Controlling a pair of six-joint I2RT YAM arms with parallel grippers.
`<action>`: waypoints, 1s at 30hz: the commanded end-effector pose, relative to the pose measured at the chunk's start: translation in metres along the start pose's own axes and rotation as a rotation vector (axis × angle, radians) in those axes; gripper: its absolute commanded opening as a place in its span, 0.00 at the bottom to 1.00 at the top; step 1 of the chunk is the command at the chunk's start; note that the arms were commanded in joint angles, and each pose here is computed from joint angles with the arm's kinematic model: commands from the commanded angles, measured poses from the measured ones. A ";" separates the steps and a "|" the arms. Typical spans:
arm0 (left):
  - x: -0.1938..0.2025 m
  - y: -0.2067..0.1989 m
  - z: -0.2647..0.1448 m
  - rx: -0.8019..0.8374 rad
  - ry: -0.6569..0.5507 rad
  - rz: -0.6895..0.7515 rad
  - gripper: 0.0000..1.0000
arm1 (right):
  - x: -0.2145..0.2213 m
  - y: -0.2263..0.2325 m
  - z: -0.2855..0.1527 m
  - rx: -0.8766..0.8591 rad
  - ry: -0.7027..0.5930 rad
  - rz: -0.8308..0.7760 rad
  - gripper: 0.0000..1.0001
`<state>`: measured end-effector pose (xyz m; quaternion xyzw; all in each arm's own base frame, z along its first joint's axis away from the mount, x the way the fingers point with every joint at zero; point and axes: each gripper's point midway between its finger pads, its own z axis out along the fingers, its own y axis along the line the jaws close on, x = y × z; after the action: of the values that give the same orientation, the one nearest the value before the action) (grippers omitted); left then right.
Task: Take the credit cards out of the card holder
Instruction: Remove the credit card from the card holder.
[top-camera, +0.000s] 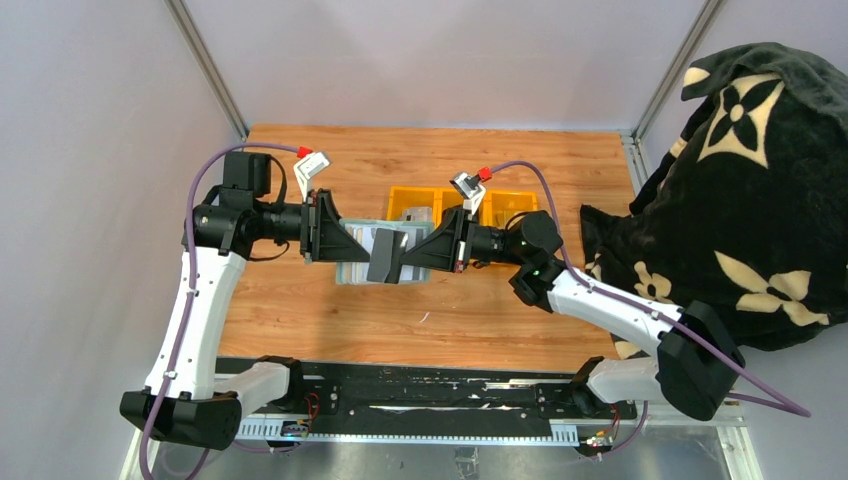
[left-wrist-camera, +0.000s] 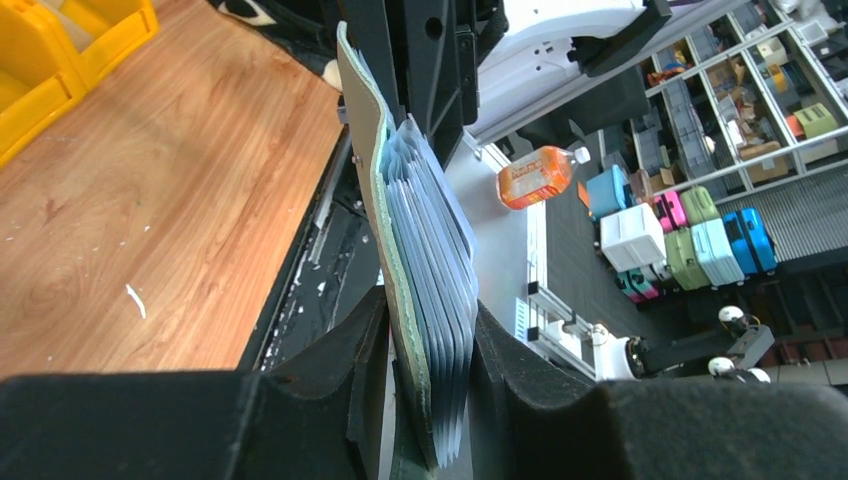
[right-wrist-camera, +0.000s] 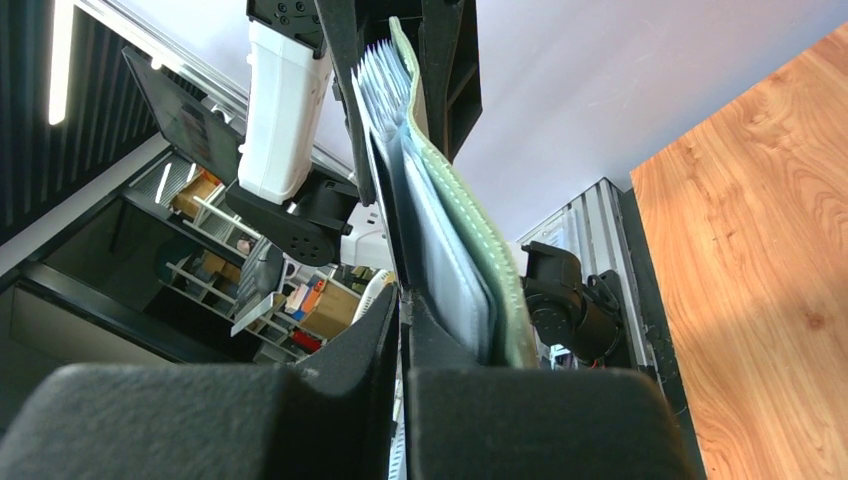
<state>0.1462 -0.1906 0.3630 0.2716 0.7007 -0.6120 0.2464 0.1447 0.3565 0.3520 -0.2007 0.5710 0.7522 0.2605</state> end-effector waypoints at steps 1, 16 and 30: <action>-0.006 0.000 -0.001 -0.029 -0.006 -0.016 0.00 | -0.007 0.008 0.007 -0.025 -0.007 -0.030 0.13; -0.008 -0.007 -0.002 -0.012 -0.011 -0.006 0.00 | -0.016 0.002 0.017 -0.063 -0.044 0.026 0.06; -0.021 0.025 -0.013 -0.183 -0.055 0.043 0.00 | -0.034 -0.023 -0.040 0.119 -0.070 -0.017 0.00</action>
<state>0.1706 -0.1811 0.3561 0.2417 0.7335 -0.5732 0.2739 0.1771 0.3367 0.3515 -0.1560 0.5810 0.7494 0.2766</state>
